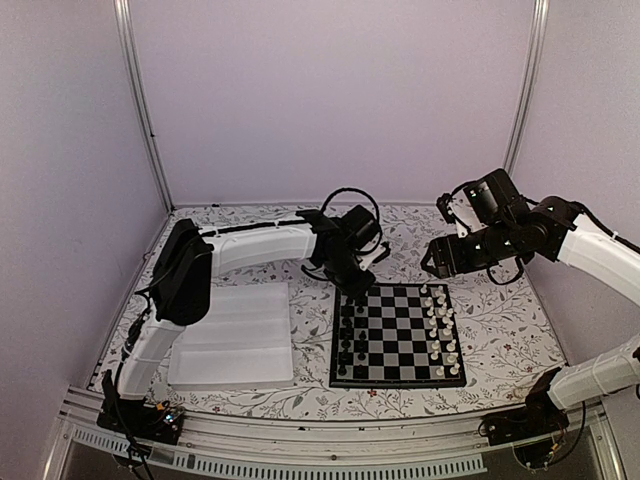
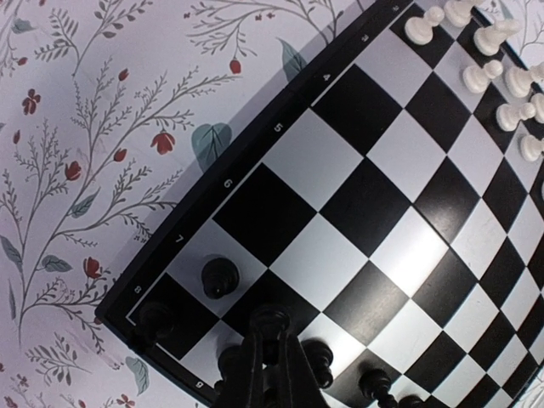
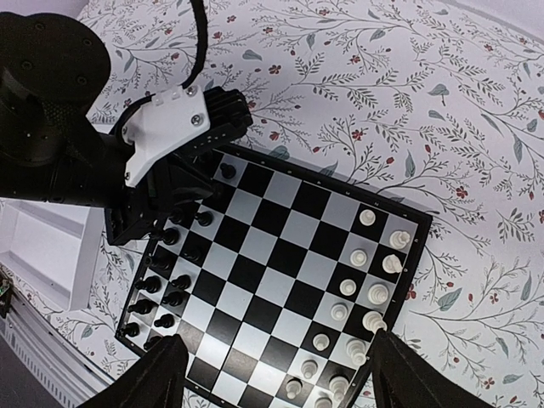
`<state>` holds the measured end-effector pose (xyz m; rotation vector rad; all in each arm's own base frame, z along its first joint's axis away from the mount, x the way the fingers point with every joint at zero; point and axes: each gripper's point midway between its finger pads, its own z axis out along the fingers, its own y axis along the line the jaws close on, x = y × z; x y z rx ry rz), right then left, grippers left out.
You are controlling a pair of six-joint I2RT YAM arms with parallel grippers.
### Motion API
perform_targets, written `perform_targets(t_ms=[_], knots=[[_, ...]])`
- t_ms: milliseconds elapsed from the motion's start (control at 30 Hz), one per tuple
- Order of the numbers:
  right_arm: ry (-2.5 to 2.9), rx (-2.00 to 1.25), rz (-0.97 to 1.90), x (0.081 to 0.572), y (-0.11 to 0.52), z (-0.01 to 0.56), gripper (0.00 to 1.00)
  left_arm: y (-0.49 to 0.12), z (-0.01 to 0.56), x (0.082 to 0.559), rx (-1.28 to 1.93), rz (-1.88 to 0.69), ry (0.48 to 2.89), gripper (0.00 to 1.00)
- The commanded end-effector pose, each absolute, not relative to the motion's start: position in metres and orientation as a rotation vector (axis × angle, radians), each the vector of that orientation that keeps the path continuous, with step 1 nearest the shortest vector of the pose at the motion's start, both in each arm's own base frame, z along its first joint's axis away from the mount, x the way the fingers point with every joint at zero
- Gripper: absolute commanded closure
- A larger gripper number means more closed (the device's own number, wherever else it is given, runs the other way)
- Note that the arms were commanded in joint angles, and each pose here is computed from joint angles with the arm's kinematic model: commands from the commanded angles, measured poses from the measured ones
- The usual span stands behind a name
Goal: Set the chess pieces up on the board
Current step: Place the chess piece on the chessboard.
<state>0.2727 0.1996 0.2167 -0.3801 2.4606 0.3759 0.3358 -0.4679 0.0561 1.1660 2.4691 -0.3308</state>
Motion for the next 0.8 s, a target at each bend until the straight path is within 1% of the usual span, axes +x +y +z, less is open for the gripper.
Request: perform_targets(t_ms=[0, 267, 533, 767], knots=[[2.449, -0.372, 0.390, 0.275, 0.201, 0.217, 0.23, -0.465, 0.038, 0.329, 1.179, -0.334, 2.517, 0.98], [2.449, -0.369, 0.389, 0.276, 0.201, 0.217, 0.23, -0.465, 0.035, 0.328, 1.178, -0.343, 2.525, 0.96], [2.447, -0.370, 0.388, 0.276, 0.201, 0.217, 0.23, -0.469, 0.042, 0.331, 1.157, -0.373, 2.516, 0.88], [2.440, -0.380, 0.387, 0.278, 0.202, 0.219, 0.23, -0.470, 0.060, 0.336, 1.130, -0.400, 2.493, 0.86]])
